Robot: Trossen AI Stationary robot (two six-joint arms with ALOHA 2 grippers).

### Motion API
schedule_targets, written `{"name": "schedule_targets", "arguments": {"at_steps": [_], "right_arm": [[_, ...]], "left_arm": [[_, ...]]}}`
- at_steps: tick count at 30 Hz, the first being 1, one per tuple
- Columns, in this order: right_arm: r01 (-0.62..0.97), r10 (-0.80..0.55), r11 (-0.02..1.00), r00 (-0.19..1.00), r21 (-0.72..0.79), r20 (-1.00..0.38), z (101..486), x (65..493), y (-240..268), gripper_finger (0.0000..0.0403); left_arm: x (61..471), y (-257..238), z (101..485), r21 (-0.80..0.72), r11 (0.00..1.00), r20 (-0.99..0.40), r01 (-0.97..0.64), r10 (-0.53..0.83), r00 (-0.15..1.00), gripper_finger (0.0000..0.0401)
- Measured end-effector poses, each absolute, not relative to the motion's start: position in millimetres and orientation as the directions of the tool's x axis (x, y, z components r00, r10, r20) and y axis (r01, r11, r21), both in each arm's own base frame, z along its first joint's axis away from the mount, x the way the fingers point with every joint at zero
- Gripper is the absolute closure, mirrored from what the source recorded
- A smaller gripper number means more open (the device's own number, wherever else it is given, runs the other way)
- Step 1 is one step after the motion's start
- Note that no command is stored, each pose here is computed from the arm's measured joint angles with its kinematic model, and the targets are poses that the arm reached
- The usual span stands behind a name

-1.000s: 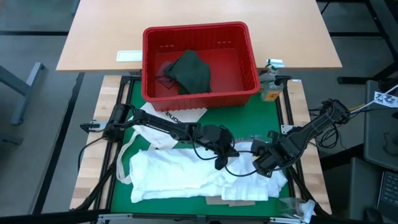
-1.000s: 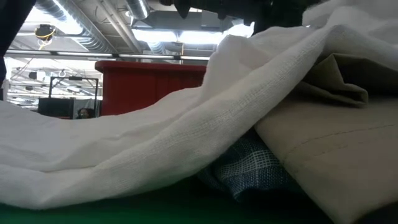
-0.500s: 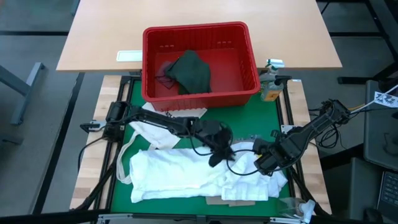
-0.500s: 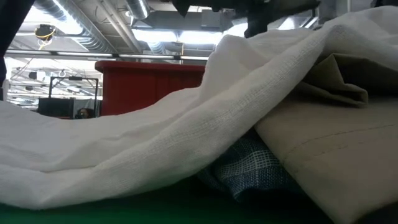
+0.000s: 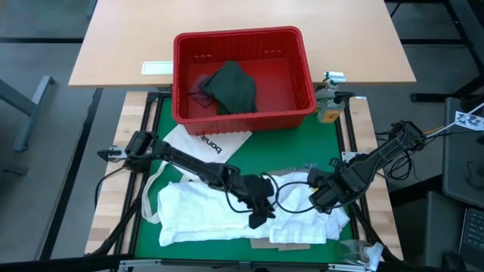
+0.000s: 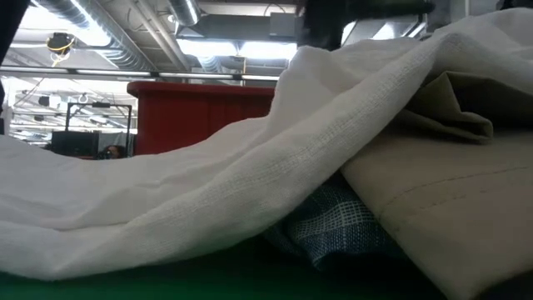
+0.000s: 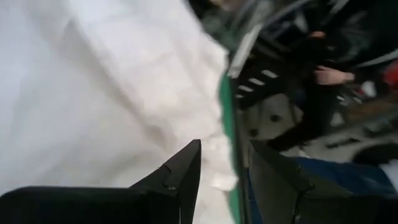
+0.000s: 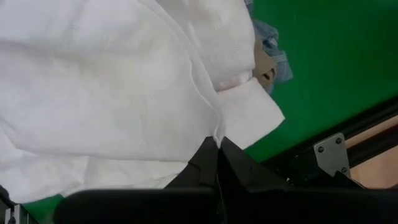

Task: Fold Laundry from Bin
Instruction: Fold the white polo shirt

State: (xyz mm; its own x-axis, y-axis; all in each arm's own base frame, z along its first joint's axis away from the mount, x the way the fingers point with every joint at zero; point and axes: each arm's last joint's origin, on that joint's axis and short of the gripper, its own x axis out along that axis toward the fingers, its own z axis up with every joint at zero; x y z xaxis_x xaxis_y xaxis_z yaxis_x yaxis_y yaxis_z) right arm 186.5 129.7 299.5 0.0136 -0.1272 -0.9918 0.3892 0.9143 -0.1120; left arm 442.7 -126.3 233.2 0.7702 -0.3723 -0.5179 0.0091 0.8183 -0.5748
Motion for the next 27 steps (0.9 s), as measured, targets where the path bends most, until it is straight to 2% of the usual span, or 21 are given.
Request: {"name": "schedule_targets", "arguments": {"at_steps": [6, 11, 27], "right_arm": [[0.389, -0.127, 0.915, 0.014, -0.111, -0.992, 300, 187, 130, 0.0403], [0.389, -0.124, 0.915, 0.018, -0.107, -0.992, 300, 187, 130, 0.0403], [0.39, -0.118, 0.916, 0.026, -0.099, -0.993, 300, 188, 131, 0.0403]], "left_arm": [[439, -132, 229, -0.509, 0.856, -0.565, -0.09, -0.254, 0.785, 0.0274], [440, -131, 227, -0.467, 0.878, -0.563, -0.104, -0.204, 0.801, 0.0274], [450, -141, 211, -0.505, 0.862, -0.519, -0.034, -0.272, 0.811, 0.0274]]}}
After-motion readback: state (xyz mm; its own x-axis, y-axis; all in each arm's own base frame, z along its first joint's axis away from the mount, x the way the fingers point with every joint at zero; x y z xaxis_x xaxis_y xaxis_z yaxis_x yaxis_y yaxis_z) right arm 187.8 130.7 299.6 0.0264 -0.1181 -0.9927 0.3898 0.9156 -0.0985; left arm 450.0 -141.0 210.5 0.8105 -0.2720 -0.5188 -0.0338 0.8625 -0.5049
